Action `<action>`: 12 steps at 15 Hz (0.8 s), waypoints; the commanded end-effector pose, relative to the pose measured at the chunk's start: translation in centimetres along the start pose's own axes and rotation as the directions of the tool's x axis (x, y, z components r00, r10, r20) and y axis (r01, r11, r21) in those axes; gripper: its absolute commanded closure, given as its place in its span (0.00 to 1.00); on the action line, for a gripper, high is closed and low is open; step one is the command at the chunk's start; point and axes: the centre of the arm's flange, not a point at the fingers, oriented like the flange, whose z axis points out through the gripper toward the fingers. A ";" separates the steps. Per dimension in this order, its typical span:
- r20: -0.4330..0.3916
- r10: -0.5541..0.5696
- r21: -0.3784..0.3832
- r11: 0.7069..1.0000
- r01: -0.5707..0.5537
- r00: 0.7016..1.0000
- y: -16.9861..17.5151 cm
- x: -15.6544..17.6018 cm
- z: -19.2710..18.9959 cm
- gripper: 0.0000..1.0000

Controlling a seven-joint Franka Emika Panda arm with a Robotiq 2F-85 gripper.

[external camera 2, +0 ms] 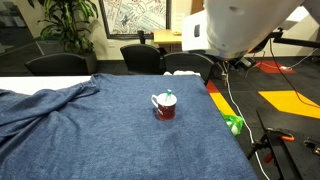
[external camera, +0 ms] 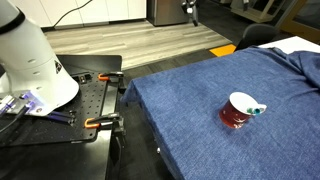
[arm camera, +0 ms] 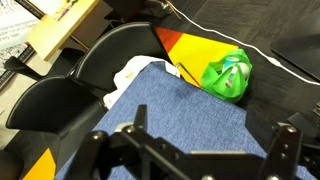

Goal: Take the pen out of the cup

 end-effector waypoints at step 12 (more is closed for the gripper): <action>0.267 -0.166 -0.203 0.953 0.224 0.949 0.0 4.9 5.2 0.00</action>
